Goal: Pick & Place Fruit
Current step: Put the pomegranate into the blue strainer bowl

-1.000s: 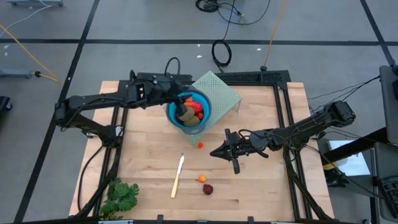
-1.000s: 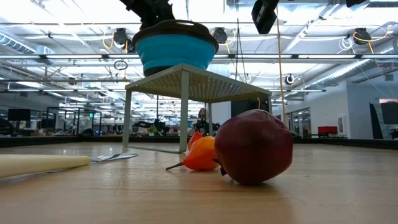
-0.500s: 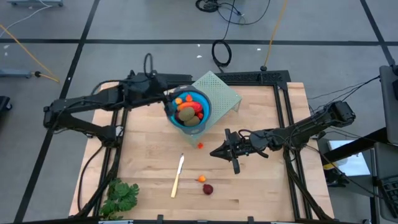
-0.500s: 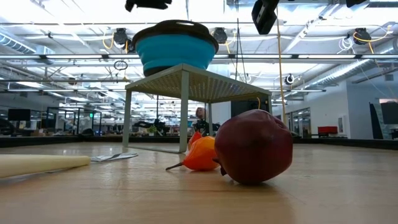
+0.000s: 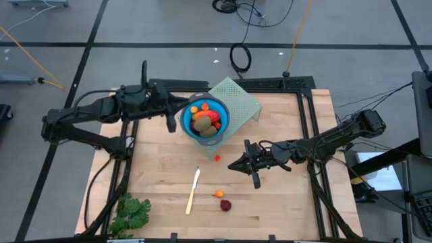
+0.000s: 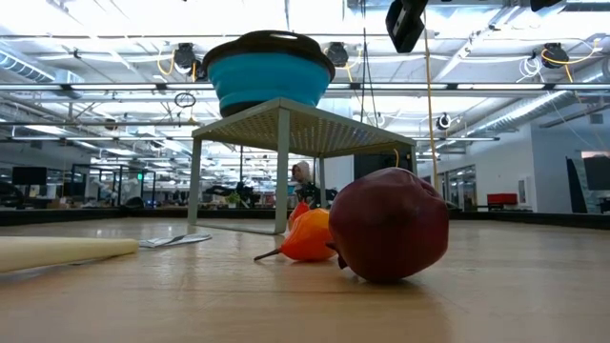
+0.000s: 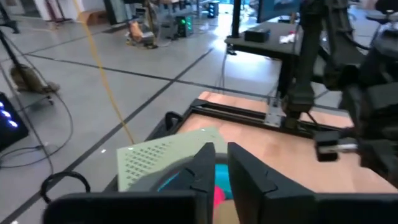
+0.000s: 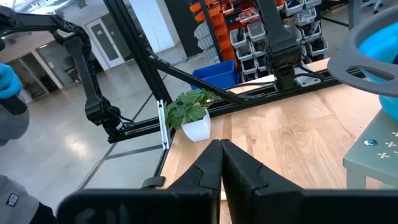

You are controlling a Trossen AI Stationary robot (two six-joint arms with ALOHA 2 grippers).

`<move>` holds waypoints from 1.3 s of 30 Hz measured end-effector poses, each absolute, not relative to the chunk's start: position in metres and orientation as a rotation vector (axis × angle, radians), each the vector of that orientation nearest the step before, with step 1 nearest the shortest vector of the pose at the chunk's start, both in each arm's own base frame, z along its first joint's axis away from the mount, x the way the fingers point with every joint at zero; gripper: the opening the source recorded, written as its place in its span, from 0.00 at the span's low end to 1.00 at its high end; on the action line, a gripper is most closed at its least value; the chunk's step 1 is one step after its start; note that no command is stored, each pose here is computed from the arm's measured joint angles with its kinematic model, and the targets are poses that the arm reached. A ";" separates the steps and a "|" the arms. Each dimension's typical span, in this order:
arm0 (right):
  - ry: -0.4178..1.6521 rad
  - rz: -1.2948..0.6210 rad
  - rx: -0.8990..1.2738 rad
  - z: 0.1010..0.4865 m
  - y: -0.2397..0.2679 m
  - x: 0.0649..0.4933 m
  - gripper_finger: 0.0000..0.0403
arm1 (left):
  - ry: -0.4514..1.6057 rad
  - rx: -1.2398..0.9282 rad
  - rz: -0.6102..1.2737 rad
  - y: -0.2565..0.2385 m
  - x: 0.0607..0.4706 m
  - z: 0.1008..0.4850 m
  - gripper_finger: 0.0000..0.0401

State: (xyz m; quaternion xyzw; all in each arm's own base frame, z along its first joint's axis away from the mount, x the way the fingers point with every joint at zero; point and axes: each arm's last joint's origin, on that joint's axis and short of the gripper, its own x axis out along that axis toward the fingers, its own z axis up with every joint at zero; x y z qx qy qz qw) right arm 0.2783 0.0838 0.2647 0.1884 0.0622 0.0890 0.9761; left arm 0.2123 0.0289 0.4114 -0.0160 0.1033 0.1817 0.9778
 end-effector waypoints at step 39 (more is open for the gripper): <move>0.126 0.180 0.380 0.265 0.084 0.278 0.01 | 0.275 -0.046 0.251 0.003 0.213 0.405 0.01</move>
